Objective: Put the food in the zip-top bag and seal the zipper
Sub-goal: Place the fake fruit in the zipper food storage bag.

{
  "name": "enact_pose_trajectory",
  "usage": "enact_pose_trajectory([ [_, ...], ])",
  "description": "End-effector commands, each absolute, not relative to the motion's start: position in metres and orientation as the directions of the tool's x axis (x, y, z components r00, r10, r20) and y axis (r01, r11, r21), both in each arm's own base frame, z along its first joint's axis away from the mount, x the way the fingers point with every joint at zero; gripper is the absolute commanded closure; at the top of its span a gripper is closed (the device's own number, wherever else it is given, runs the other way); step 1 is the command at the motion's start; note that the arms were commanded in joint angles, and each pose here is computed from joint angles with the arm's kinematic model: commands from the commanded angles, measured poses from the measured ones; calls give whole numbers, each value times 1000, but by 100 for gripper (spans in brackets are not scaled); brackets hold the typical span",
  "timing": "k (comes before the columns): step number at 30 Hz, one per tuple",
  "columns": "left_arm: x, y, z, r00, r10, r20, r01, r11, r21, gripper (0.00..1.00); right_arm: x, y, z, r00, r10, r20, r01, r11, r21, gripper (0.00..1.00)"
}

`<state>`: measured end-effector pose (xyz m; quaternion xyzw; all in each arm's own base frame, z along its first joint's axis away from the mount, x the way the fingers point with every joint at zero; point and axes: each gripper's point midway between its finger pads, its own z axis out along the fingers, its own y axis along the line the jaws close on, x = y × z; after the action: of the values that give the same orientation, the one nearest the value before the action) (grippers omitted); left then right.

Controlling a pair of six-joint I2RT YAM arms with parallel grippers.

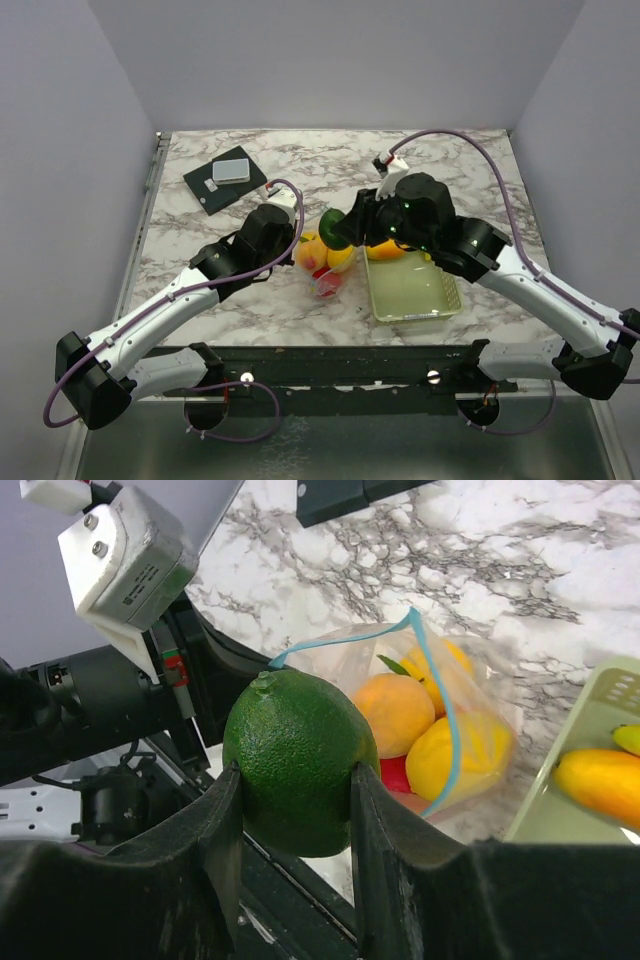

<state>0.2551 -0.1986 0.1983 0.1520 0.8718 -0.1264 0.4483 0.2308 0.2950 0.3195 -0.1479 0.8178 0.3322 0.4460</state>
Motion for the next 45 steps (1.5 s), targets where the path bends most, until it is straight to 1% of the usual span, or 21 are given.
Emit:
enact_pose_trajectory([
  [1, 255, -197, 194, -557, 157, -816, 376, 923, -79, 100, 237, 312, 320, -521, 26, -853, -544, 760, 356, 92],
  [17, 254, -197, 196, -552, 155, -819, 382, 920, -83, 100, 253, 332, 253, -559, -129, -819, -493, 846, 203, 92],
  [25, 254, -197, 197, -550, 154, -821, 382, 920, -84, 100, 243, 334, 219, -597, -232, -768, -520, 841, 150, 91],
  [29, 254, -197, 199, -547, 150, -824, 383, 920, -87, 100, 232, 334, 208, -607, -295, -738, -551, 825, 123, 89],
  [31, 254, -197, 199, -545, 147, -825, 382, 920, -88, 100, 226, 334, 205, -607, -315, -729, -566, 816, 119, 85],
  [35, 254, -197, 201, -542, 144, -828, 384, 919, -92, 100, 216, 334, 201, -611, -344, -713, -588, 801, 117, 71],
  [36, 254, -198, 201, -542, 144, -828, 386, 918, -93, 100, 214, 334, 201, -612, -345, -712, -588, 800, 118, 65],
  [38, 254, -198, 201, -542, 145, -828, 387, 918, -93, 100, 213, 333, 204, -608, -341, -717, -587, 801, 116, 51],
  [41, 253, -199, 200, -544, 146, -826, 388, 917, -94, 100, 212, 332, 211, -601, -326, -730, -583, 804, 120, 36],
  [43, 253, -198, 199, -544, 148, -826, 390, 916, -92, 100, 212, 332, 218, -594, -312, -741, -579, 806, 124, 30],
  [45, 254, -198, 199, -545, 147, -826, 388, 917, -92, 100, 213, 332, 226, -588, -296, -753, -575, 807, 131, 26],
])
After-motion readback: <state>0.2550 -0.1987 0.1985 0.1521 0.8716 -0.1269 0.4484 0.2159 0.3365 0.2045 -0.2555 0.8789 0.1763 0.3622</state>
